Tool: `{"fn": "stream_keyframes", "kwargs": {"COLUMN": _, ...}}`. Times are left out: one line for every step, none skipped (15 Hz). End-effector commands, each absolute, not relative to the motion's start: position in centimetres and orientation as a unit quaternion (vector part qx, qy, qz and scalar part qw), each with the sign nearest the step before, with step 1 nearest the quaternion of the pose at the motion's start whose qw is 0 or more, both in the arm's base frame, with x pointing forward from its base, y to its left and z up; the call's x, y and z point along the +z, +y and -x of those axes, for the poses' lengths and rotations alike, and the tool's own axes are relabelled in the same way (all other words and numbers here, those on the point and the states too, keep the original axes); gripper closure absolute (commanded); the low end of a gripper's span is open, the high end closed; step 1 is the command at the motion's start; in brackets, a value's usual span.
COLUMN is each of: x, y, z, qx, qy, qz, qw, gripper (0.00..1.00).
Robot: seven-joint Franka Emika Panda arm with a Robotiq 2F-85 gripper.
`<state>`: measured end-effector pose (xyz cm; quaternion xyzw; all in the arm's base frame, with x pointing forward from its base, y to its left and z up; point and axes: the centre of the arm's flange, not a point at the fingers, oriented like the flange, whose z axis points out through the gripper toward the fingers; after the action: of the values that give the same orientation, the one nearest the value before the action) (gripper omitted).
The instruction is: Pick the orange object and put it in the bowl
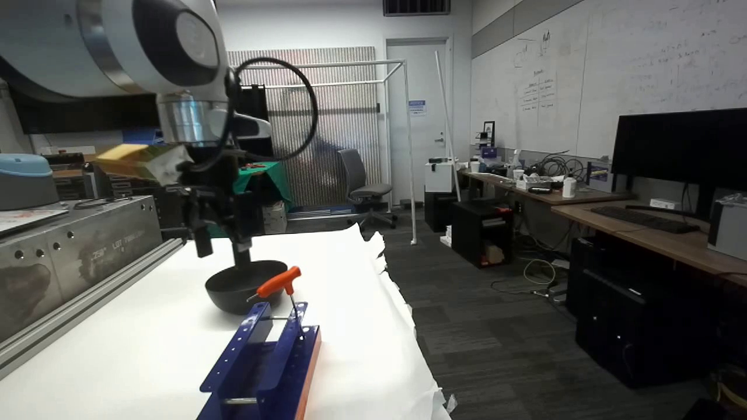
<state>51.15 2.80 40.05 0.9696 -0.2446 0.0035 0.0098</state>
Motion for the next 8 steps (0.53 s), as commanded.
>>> {"fn": "stream_keyframes", "kwargs": {"x": 37.3, "y": 0.2, "z": -54.7, "qx": 0.026, "qy": -0.278, "qz": -0.96, "qw": 0.015, "gripper": 0.0}}
{"fn": "stream_keyframes", "kwargs": {"x": 36.6, "y": -0.4, "z": -55.0, "qx": 0.028, "qy": -0.285, "qz": -0.958, "qw": 0.014, "gripper": 0.0}}
{"fn": "stream_keyframes", "kwargs": {"x": 36.2, "y": -0.9, "z": -55.4, "qx": 0.029, "qy": -0.291, "qz": -0.956, "qw": 0.012, "gripper": 0.0}}
{"fn": "stream_keyframes", "kwargs": {"x": 35.8, "y": -1.3, "z": -55.6, "qx": 0.032, "qy": -0.295, "qz": -0.955, "qw": 0.013, "gripper": 0.0}}
{"fn": "stream_keyframes", "kwargs": {"x": 35.5, "y": -1.6, "z": -55.9, "qx": 0.033, "qy": -0.299, "qz": -0.954, "qw": 0.015, "gripper": 0.0}}
{"fn": "stream_keyframes", "kwargs": {"x": 35.2, "y": -1.8, "z": -56.0, "qx": 0.03, "qy": -0.303, "qz": -0.952, "qw": 0.019, "gripper": 0.25}}
{"fn": "stream_keyframes", "kwargs": {"x": 35.0, "y": -2.1, "z": -56.1, "qx": 0.03, "qy": -0.306, "qz": -0.951, "qw": 0.023, "gripper": 0.26}}
{"fn": "stream_keyframes", "kwargs": {"x": 35.1, "y": -2.2, "z": -56.0, "qx": 0.026, "qy": -0.308, "qz": -0.951, "qw": 0.025, "gripper": 0.32}}
